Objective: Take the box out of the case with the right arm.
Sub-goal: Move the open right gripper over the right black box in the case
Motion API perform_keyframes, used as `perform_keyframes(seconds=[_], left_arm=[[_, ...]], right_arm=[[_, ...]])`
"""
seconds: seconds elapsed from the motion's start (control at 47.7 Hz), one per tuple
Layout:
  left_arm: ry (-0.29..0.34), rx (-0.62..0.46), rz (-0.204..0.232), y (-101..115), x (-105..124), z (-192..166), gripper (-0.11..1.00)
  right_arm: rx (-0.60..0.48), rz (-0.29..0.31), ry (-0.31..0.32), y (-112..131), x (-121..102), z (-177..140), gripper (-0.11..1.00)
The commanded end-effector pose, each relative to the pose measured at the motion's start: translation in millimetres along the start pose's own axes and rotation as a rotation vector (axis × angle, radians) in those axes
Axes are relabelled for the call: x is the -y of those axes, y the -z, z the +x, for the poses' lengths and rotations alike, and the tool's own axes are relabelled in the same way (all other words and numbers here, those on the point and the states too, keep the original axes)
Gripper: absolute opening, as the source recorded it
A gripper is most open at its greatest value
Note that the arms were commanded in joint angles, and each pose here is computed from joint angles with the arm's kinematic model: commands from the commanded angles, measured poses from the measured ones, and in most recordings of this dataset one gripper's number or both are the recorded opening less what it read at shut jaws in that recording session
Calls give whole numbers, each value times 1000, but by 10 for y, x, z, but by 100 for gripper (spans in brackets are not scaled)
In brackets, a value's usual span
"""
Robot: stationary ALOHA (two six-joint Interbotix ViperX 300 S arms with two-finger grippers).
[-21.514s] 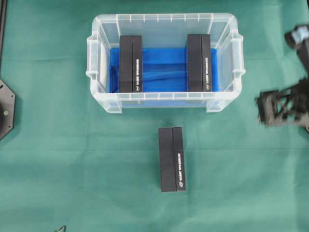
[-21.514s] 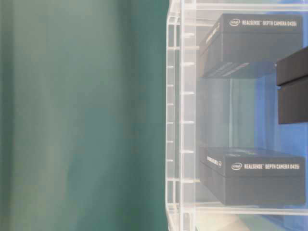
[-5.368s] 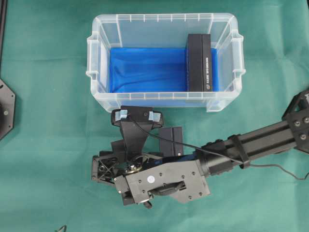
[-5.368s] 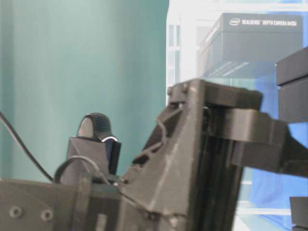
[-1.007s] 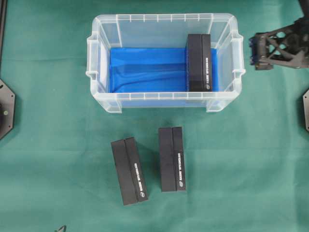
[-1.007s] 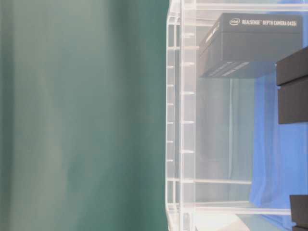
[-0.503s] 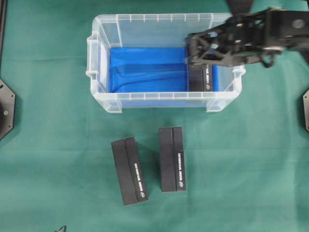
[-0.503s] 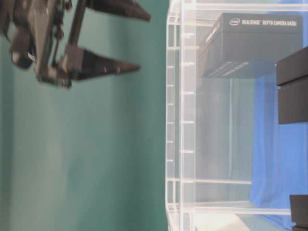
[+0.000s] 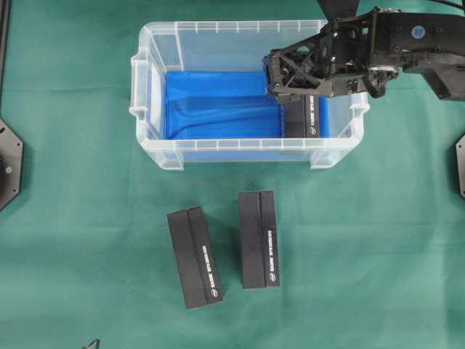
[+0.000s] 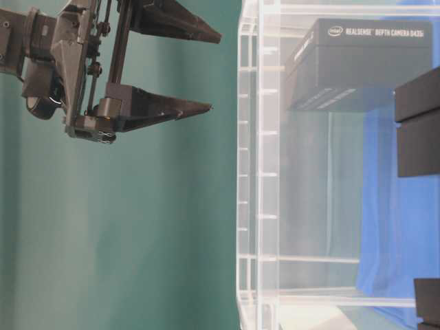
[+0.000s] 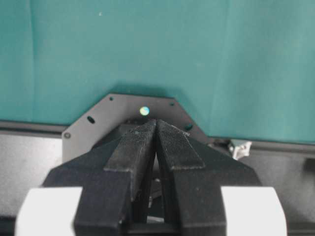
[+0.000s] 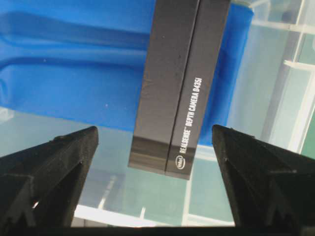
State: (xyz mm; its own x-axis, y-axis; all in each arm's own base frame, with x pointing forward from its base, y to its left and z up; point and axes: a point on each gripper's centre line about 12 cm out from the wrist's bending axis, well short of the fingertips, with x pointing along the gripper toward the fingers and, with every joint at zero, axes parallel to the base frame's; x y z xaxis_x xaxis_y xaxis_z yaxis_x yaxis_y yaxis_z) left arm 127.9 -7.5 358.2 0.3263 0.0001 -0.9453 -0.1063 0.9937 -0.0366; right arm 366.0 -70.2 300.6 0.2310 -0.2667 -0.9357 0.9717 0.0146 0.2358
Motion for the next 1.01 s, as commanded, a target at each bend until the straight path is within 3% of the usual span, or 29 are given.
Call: perform_keyframes(seconds=[0.0,0.986], left_arm=[[-2,4,0,-30,2,-9,0],[-3,2,-2,-33,3,-6,0]], right_arm=[[11,7,-30,-51,-20,-98,94],[13,6,-19,-82,4,-68,94]])
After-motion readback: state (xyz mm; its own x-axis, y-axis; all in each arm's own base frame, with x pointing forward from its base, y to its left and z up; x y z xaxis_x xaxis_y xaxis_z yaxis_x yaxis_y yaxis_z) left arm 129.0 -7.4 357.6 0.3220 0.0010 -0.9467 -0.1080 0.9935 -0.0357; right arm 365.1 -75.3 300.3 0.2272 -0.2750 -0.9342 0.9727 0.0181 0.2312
